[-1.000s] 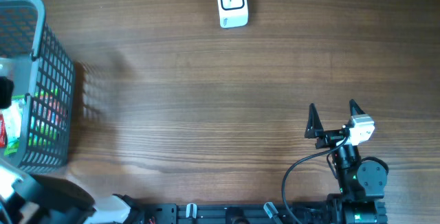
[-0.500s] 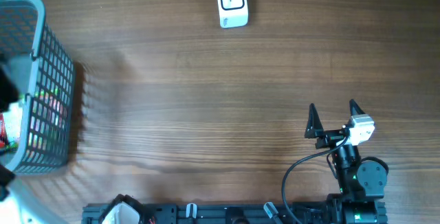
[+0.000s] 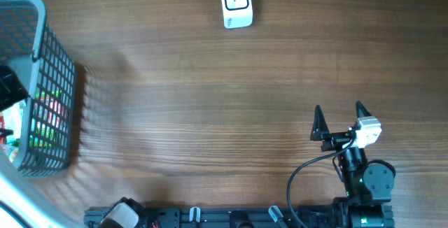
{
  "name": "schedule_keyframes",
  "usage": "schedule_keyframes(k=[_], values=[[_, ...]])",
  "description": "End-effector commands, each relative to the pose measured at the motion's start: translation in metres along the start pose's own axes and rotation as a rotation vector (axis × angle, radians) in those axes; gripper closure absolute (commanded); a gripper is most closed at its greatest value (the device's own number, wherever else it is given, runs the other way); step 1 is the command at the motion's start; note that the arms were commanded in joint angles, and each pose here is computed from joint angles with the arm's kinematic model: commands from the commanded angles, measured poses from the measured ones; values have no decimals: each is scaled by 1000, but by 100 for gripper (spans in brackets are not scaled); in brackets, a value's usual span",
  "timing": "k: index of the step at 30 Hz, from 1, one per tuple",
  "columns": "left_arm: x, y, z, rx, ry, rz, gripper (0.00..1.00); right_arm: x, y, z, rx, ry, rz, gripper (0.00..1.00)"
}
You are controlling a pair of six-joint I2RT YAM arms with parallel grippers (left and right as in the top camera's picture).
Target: Scan the item barcode
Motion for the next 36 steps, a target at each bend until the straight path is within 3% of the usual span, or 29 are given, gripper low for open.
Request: schedule_keyframes(k=[1,7,10,15,18,21,23,27,31,36], values=[[-33,-7,39,207,92,116,0,0,1,1,11,12,-11,0],[-82,-38,105,559,161,294,0,0,1,1,11,12,-11,0],[-107,-56,128,623,188,363,0,0,1,1,11,12,-11,0],[-141,-76,141,659,195,435,0,0,1,1,11,12,-11,0],[-146,-70,139,670,154,404,0,0,1,1,12,12,-11,0],[-147,-69,139,511,109,402,0,0,1,1,11,12,-11,0],[-147,-66,137,575,109,389,0,0,1,1,11,12,-11,0],[-144,-60,140,714,276,369,0,0,1,1,11,12,-11,0],[-145,-59,130,699,480,357,0,0,1,1,11,12,-11,0],[-150,-64,108,692,497,387,0,0,1,1,11,12,-11,0]])
Point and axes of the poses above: each gripper's point midway between its finger pads, its own x axis back along the fingers, its own z axis along the line the jaws close on, y = z × x, the point moved 6 cm from there along x, back along the fingers, and after that the axes turned 12 degrees about x, right-handed, at the moved point
